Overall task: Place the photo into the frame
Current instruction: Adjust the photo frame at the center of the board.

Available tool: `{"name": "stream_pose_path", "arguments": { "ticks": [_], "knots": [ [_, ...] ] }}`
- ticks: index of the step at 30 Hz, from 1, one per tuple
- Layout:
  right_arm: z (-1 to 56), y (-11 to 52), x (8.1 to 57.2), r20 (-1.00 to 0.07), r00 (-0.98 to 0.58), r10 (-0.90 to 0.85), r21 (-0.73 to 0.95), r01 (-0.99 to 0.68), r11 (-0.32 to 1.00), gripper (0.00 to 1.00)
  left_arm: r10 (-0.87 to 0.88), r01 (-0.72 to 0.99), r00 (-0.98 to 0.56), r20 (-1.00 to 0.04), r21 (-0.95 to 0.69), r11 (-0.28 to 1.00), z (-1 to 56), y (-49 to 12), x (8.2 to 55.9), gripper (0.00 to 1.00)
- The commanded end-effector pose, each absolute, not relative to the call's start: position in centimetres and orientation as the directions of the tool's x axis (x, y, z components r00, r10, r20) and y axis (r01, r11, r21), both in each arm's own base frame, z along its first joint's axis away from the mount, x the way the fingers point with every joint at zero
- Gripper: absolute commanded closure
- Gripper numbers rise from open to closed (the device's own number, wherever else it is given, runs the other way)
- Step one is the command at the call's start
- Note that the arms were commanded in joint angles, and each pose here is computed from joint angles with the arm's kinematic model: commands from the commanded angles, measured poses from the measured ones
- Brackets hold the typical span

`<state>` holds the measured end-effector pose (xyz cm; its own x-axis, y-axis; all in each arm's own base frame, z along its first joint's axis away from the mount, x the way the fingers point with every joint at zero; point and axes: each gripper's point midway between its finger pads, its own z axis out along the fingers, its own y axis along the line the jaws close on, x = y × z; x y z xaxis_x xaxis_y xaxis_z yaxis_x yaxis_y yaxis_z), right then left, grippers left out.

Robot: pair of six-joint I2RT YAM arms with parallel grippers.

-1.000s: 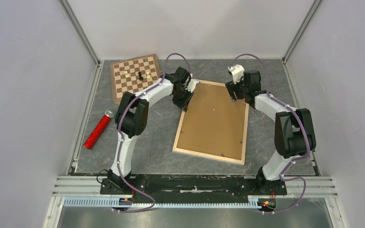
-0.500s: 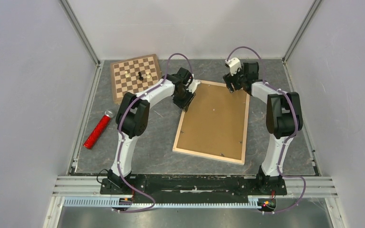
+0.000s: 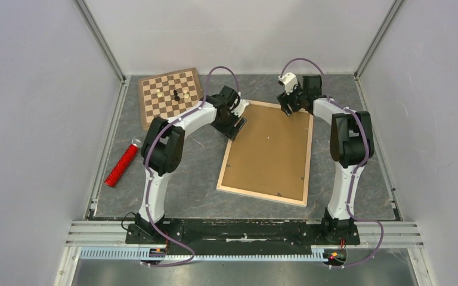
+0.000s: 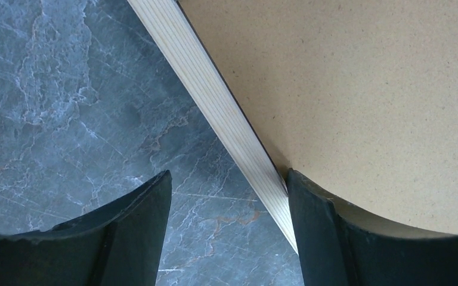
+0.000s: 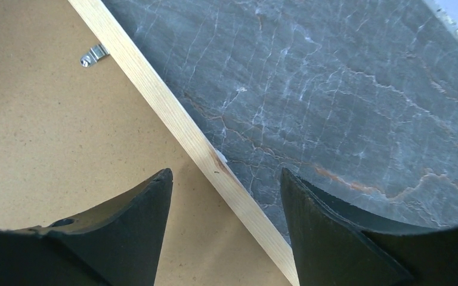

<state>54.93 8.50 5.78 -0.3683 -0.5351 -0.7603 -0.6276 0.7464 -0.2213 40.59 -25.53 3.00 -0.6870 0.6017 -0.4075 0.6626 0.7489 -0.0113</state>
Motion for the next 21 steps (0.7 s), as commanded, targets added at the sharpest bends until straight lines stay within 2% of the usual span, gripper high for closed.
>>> {"name": "stream_pose_path", "arguments": {
  "ticks": [1,9,21],
  "knots": [
    [6.2,8.5,55.7,-0.762,-0.333,-0.555,-0.233,-0.659,0.715,0.32,0.611,0.674,-0.640,-0.466,0.042,0.738,6.7,-24.6,40.8,0.24],
    [5.6,8.3,56.3,-0.764,-0.336,-0.551,-0.217,-0.670,0.710,0.37,0.593,0.679,-0.622,-0.512,0.025,0.734,9.8,-24.6,39.9,0.24],
    [4.7,8.1,56.5,-0.759,-0.348,-0.551,-0.195,-0.686,0.701,0.51,0.592,0.688,-0.603,-0.535,0.027,0.725,11.2,-24.5,39.3,0.24]
  ]
}}
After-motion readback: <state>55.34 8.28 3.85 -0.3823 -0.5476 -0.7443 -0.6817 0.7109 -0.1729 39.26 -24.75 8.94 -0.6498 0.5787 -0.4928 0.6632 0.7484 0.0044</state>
